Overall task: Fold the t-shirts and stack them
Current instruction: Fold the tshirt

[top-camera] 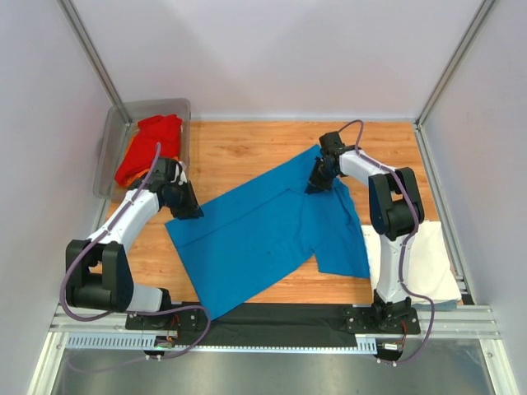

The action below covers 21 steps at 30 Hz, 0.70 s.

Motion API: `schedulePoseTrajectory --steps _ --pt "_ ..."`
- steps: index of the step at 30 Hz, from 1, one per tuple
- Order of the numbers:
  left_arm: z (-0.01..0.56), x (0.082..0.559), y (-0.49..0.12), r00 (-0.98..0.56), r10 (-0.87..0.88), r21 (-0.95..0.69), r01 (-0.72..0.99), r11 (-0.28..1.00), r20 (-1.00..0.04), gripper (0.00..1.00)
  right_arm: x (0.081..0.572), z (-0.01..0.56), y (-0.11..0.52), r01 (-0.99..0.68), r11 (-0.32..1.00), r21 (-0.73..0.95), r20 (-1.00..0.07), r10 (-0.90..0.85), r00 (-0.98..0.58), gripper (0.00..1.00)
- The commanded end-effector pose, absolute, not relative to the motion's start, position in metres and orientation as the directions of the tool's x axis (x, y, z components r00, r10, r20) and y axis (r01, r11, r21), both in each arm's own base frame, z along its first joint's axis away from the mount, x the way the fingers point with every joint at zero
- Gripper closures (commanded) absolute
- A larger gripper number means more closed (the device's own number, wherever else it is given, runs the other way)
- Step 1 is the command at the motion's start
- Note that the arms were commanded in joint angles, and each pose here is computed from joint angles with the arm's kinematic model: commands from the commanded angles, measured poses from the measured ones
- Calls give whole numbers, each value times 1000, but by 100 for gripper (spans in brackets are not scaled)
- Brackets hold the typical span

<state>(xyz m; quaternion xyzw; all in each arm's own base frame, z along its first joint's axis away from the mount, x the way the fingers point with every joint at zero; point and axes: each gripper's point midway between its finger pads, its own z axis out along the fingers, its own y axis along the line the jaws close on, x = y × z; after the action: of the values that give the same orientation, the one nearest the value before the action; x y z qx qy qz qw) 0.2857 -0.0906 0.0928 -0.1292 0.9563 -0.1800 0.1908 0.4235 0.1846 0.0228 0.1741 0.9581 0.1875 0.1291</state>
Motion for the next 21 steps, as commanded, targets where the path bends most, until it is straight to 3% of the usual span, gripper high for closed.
schedulePoseTrajectory --steps 1,3,21 --pt "105 297 -90 -882 -306 -407 -147 901 -359 72 430 47 187 278 869 409 -211 386 -898 100" --pt "104 298 -90 -880 -312 -411 -152 899 -357 72 432 60 187 270 869 415 -230 387 -893 100" --pt "96 291 -85 -870 -355 -428 -191 883 -344 71 378 75 189 474 799 370 -10 513 -858 100"
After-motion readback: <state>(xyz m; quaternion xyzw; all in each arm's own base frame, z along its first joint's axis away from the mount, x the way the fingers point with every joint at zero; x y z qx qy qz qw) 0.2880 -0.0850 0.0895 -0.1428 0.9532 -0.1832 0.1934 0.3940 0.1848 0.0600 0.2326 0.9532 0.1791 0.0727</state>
